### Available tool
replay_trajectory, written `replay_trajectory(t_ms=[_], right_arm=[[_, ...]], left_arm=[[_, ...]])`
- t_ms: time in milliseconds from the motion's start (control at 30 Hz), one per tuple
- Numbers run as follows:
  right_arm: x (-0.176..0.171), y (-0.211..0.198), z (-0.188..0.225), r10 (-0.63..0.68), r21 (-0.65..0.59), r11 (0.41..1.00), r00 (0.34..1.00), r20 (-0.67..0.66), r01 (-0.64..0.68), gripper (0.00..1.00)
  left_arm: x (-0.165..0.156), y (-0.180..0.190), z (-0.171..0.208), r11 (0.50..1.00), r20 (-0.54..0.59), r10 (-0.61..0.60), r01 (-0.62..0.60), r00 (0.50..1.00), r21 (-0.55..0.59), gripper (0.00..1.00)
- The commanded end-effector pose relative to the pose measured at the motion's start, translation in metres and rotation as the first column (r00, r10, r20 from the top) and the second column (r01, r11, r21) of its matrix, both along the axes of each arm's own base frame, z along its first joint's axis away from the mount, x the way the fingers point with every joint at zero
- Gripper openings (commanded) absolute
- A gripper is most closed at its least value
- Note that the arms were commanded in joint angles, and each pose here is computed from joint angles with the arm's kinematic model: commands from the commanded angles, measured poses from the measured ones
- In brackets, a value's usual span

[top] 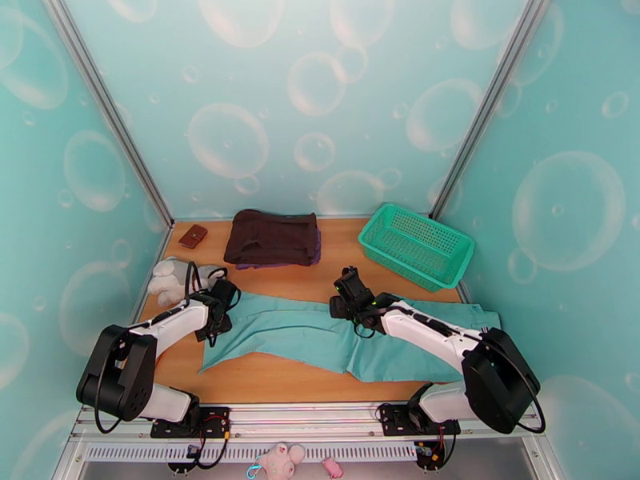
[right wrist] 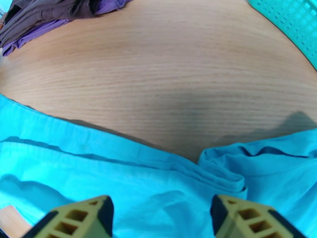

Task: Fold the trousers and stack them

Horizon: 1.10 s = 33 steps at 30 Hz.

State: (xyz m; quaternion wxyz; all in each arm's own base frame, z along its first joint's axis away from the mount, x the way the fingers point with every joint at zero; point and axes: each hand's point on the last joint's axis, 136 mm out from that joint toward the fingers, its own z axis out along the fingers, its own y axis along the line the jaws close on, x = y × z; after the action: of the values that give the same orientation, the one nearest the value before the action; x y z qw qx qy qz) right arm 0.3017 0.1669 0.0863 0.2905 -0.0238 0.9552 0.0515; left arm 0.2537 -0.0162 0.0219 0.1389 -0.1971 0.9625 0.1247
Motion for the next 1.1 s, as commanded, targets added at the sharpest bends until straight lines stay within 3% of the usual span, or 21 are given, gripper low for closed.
replay_trajectory(t_ms=[0,333,700,1067], right_arm=[[0.003,0.006,0.002,0.022,0.003,1.000,1.000,0.011,-0.022,0.68],[0.003,0.008,0.002,0.025,0.003,1.000,1.000,0.011,-0.025,0.69],[0.002,0.010,0.003,0.026,-0.001,1.000,1.000,0.013,-0.026,0.70],[0.002,0.010,0.001,0.012,0.025,1.000,1.000,0.021,-0.013,0.70]], left_arm=[[-0.001,-0.004,-0.006,0.999,-0.007,-0.011,0.011,1.000,-0.039,0.42],[0.004,-0.011,0.013,0.997,0.053,-0.011,0.015,0.999,-0.078,0.00],[0.017,-0.040,0.068,0.989,0.202,-0.099,0.118,0.974,-0.083,0.00],[0.051,-0.059,0.143,0.980,0.334,-0.196,0.174,0.922,0.093,0.00]])
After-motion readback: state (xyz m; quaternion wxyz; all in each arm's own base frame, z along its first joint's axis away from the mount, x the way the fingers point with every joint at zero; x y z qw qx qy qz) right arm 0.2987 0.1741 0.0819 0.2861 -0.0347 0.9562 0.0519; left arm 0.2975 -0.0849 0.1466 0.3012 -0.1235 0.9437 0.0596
